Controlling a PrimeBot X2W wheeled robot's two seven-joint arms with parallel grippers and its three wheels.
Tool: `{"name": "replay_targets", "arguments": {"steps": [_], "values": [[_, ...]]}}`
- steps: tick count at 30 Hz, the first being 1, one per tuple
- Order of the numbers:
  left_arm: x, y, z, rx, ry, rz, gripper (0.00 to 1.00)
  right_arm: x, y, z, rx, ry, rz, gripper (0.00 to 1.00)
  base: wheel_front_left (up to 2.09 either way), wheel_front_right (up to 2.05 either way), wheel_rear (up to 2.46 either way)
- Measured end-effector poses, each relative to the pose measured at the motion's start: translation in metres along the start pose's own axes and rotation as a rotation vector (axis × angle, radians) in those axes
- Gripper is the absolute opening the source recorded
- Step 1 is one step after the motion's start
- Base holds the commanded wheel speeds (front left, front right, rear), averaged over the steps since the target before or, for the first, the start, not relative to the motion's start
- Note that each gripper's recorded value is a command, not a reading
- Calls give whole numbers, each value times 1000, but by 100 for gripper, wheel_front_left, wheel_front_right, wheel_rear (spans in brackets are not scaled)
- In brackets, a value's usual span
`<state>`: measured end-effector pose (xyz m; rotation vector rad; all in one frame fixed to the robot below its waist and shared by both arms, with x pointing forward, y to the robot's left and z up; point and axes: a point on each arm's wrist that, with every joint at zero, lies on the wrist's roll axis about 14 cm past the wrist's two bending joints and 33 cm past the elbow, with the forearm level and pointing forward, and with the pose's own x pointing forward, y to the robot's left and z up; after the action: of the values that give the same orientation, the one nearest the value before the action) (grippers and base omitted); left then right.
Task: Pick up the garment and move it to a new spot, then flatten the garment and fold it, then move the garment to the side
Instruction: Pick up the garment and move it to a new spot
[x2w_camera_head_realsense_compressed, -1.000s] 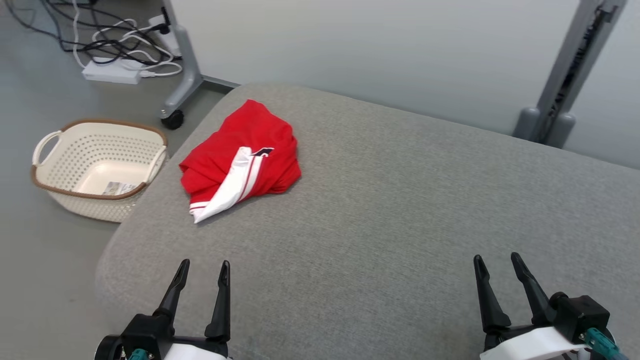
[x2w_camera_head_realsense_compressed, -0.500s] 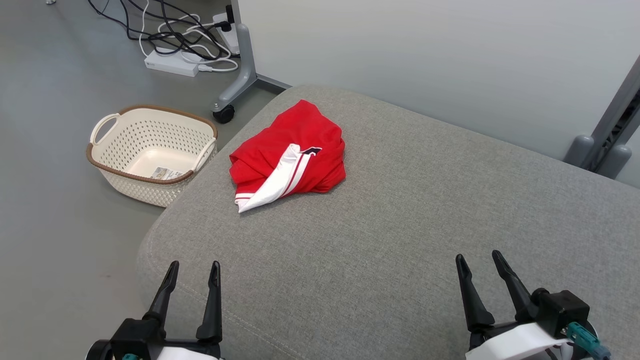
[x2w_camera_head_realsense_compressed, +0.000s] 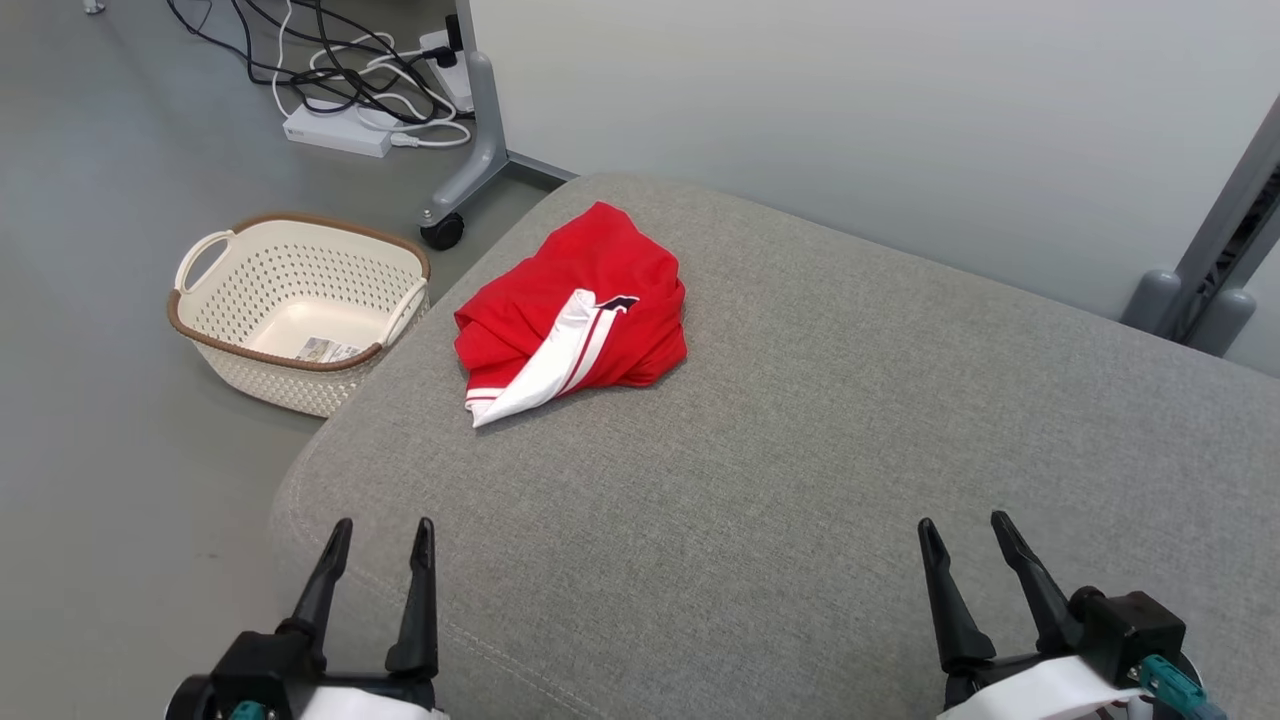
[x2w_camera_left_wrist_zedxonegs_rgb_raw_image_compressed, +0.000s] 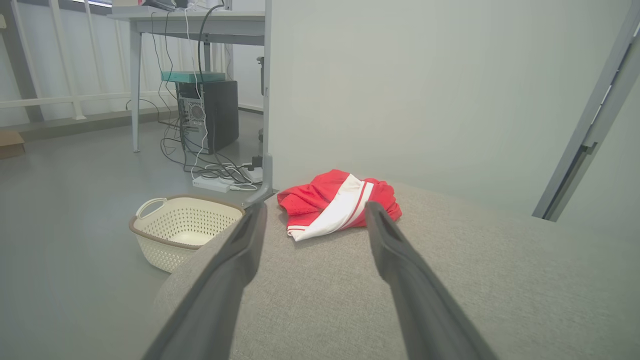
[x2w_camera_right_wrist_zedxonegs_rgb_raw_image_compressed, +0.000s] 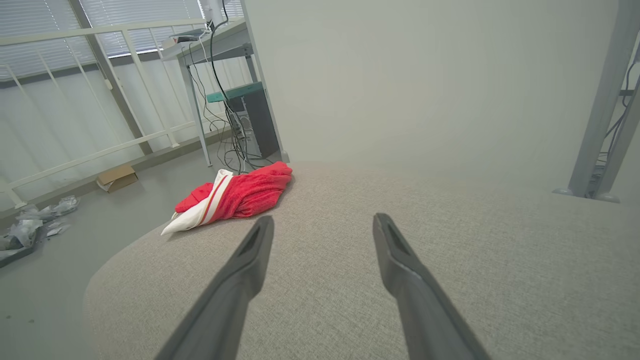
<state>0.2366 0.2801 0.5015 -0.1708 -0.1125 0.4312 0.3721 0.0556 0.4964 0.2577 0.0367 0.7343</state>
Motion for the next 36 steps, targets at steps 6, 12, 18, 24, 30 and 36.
{"name": "replay_targets", "arguments": {"steps": [6, 12, 18, 24, 30, 36], "values": [[42, -3, 35, 21, -101, -27, 100, 5, -14, -5, -11, 6, -9, 100, 0, 0, 0], [108, -5, 63, 98, -168, -82, 100, 10, -45, -12, -18, 15, -45, 100, 0, 0, 0], [188, -25, 26, 21, 64, -151, 100, 8, -80, -18, -15, 20, -112, 100, 0, 0, 0], [234, -59, -12, 21, 293, -239, 100, -1, -108, -27, -5, 33, -184, 100, 0, 0, 0], [263, -68, -75, -33, 624, -204, 100, -12, -127, -38, 3, 58, -235, 100, 0, 0, 0], [255, -74, -138, 24, 945, -178, 100, -24, -146, -47, 8, 82, -294, 100, 0, 0, 0]]}}
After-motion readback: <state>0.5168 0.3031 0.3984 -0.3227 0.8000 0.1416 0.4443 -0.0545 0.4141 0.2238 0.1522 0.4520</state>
